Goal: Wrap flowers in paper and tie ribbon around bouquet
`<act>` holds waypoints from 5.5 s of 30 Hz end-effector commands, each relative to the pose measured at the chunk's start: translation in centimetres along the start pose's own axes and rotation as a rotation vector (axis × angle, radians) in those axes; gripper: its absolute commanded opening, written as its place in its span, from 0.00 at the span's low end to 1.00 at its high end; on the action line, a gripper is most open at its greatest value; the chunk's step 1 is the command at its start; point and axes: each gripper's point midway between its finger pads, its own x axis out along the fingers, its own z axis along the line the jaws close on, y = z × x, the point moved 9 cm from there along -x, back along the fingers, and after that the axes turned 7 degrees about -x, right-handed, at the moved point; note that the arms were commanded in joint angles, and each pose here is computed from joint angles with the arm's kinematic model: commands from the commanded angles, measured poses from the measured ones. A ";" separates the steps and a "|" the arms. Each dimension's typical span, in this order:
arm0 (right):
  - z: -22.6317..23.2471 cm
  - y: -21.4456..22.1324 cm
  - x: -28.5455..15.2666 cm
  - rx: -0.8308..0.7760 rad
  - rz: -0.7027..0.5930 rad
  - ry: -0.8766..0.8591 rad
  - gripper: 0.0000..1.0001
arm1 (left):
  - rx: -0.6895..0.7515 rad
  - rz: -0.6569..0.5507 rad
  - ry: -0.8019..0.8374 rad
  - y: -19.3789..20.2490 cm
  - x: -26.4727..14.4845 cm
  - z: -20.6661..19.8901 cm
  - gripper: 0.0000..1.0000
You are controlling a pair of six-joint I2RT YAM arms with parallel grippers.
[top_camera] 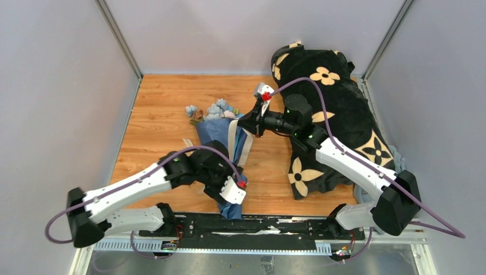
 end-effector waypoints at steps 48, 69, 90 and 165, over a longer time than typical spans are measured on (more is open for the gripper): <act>-3.3 12.1 -16.0 0.350 0.278 0.600 0.00 | -1.010 0.554 -0.503 21.3 -3.1 -3.3 0.00; 3.8 9.1 -2.7 -0.168 0.005 -0.033 0.72 | -0.935 -0.350 -0.333 3.8 -9.8 2.9 0.00; 9.1 15.5 5.7 0.044 -0.019 -0.203 0.68 | -1.005 -0.693 -0.505 3.7 -5.4 3.5 0.00; -6.3 18.3 -10.2 0.355 1.290 0.536 0.64 | -0.425 -0.398 -0.394 4.1 -5.2 1.6 0.00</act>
